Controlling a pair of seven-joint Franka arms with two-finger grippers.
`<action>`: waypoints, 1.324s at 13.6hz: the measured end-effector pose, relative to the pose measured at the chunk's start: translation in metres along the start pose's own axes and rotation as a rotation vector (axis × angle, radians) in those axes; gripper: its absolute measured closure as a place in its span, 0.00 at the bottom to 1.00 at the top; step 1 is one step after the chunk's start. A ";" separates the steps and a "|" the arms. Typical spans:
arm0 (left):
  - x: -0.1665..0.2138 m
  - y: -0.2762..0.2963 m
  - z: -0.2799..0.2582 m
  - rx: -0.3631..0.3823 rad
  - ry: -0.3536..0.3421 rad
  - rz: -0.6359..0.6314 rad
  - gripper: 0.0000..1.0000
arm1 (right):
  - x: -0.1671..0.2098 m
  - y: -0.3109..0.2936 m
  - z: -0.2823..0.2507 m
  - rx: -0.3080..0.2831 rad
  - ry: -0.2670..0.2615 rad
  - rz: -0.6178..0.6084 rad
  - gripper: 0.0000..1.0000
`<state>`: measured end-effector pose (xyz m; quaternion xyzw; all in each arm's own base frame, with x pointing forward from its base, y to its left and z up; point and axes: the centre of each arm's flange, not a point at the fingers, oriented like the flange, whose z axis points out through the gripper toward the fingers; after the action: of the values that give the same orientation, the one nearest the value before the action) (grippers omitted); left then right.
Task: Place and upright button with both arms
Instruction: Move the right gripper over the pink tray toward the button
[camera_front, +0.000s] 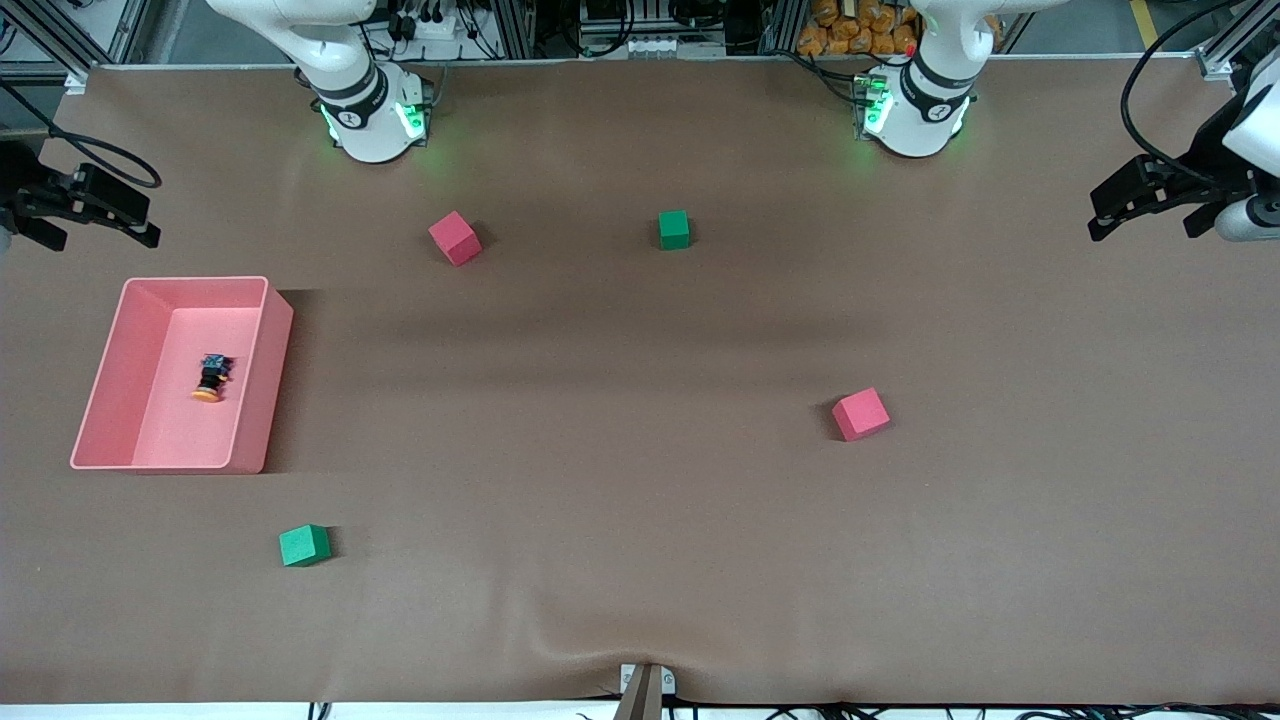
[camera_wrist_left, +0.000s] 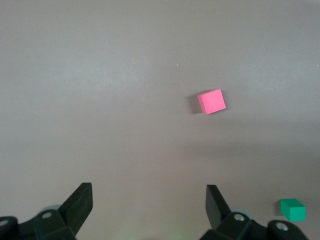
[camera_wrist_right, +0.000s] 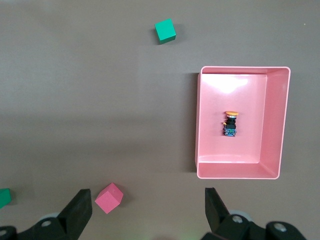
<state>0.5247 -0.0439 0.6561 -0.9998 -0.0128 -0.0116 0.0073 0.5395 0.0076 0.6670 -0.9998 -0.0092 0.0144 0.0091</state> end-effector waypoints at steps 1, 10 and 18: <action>-0.001 -0.001 0.001 0.001 -0.009 -0.003 0.00 | 0.000 0.000 0.000 0.000 0.000 0.000 0.00; 0.002 -0.017 -0.007 0.000 -0.017 -0.030 0.00 | 0.010 0.012 0.019 -0.006 -0.041 0.017 0.00; 0.005 -0.012 -0.002 0.000 -0.026 -0.023 0.00 | 0.060 0.170 0.176 -0.009 -0.280 0.104 0.00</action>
<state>0.5289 -0.0313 0.6589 -0.9997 -0.0242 0.0012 0.0069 0.5979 -0.1584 0.4861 -0.9872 0.0415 0.1539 0.0024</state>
